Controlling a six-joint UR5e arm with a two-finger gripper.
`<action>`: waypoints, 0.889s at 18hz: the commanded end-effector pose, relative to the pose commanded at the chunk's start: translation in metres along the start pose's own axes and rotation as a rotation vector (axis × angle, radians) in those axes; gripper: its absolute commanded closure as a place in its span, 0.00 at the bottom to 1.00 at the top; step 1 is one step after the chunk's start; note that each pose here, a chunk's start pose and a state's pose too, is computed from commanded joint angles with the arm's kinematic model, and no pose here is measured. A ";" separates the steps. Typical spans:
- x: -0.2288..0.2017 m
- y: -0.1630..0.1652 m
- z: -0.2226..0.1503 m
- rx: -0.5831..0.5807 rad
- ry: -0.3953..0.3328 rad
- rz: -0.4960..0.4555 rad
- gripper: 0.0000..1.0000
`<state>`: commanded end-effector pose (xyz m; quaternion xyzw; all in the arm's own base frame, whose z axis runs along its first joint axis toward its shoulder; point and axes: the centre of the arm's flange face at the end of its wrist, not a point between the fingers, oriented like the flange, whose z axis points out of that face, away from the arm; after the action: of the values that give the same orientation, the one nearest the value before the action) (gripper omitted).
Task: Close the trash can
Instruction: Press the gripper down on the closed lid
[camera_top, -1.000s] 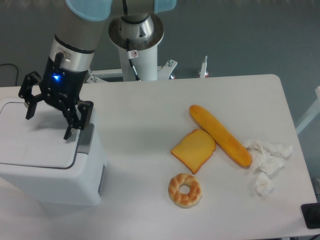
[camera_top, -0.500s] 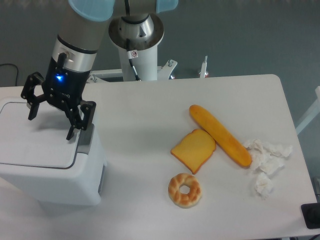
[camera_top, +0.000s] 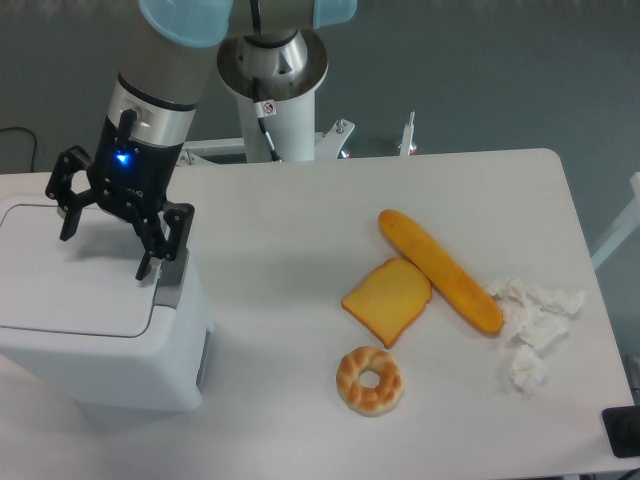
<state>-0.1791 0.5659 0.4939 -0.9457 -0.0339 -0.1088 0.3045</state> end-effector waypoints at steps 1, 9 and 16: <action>0.000 0.000 0.000 0.000 0.000 0.000 0.00; 0.000 0.000 0.001 0.000 0.001 0.001 0.00; 0.001 0.001 0.003 -0.004 0.003 0.000 0.00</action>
<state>-0.1779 0.5671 0.4914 -0.9461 -0.0331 -0.1104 0.3025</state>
